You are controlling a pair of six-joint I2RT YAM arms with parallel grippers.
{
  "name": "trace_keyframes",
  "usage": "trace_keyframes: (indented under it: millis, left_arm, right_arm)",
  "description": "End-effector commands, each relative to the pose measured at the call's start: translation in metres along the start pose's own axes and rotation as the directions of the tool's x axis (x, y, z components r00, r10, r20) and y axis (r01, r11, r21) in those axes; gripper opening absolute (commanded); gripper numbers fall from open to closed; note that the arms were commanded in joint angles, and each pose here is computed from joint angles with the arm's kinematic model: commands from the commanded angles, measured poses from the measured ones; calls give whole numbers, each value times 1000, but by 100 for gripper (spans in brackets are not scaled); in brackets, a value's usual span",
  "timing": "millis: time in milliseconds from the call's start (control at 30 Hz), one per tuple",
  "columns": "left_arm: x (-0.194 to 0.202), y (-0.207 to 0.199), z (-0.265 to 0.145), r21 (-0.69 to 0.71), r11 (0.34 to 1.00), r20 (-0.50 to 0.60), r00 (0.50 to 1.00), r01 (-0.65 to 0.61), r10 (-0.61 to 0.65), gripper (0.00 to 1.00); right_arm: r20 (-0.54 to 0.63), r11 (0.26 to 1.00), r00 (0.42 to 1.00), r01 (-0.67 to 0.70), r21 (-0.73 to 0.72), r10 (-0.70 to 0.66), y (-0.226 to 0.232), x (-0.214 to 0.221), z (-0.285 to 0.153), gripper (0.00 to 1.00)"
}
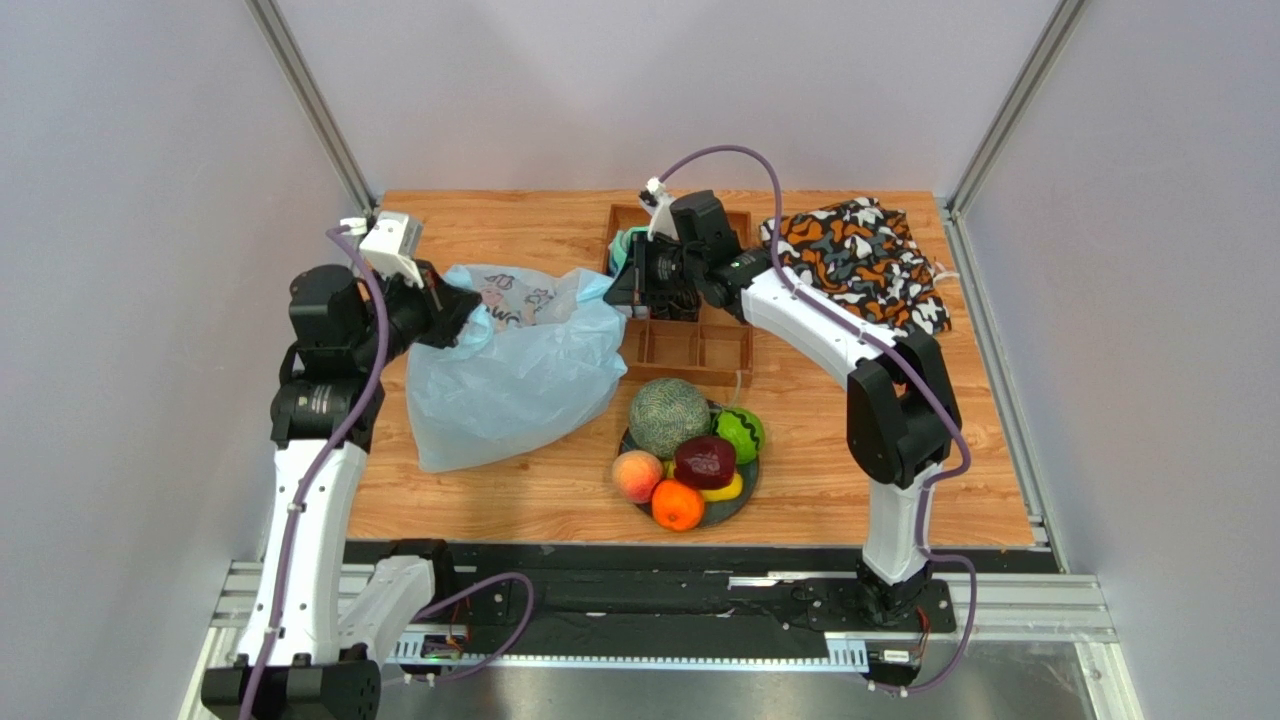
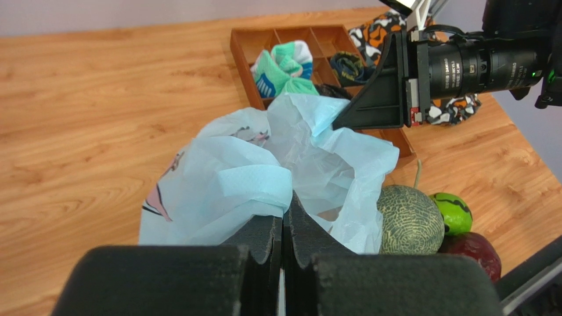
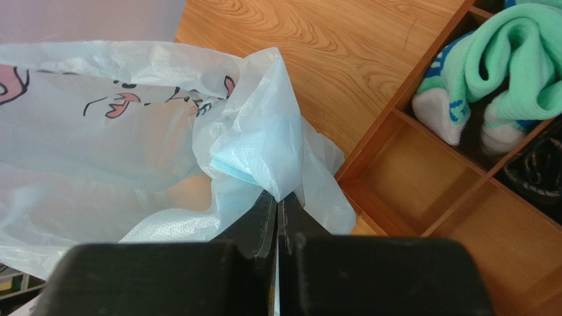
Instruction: Place the fruits into the plastic bag
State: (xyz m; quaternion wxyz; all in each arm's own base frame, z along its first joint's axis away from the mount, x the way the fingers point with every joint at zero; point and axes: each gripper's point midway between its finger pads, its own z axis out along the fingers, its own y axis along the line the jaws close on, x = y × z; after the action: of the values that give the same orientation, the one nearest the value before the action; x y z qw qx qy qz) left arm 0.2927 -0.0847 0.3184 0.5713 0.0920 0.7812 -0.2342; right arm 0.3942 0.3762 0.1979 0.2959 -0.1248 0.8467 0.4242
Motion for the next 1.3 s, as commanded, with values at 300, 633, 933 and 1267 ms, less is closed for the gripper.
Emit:
trace_keyframes:
  millis: [300,633,933,1267]
  left_arm:
    - [-50,-28,-31,34,981,267,947,-193,177,0]
    - [-42,-27,-35,21,980,260,947,-200,188,0]
    - [-36,-16,-33,-26,985,232,957,-173,174,0]
    - [-32,-8,-33,-67,985,214,962,-158,169,0]
  right_arm:
    - [211,980,964,183,-83,-163,70,-39,-84,75]
    - [261,971,935,234,56,-240,60,-35,-125,84]
    - [219,936,926,253,243,-307,21,4,-163,88]
    - [94,902,955,230,366,-282,-9,91,-182,89]
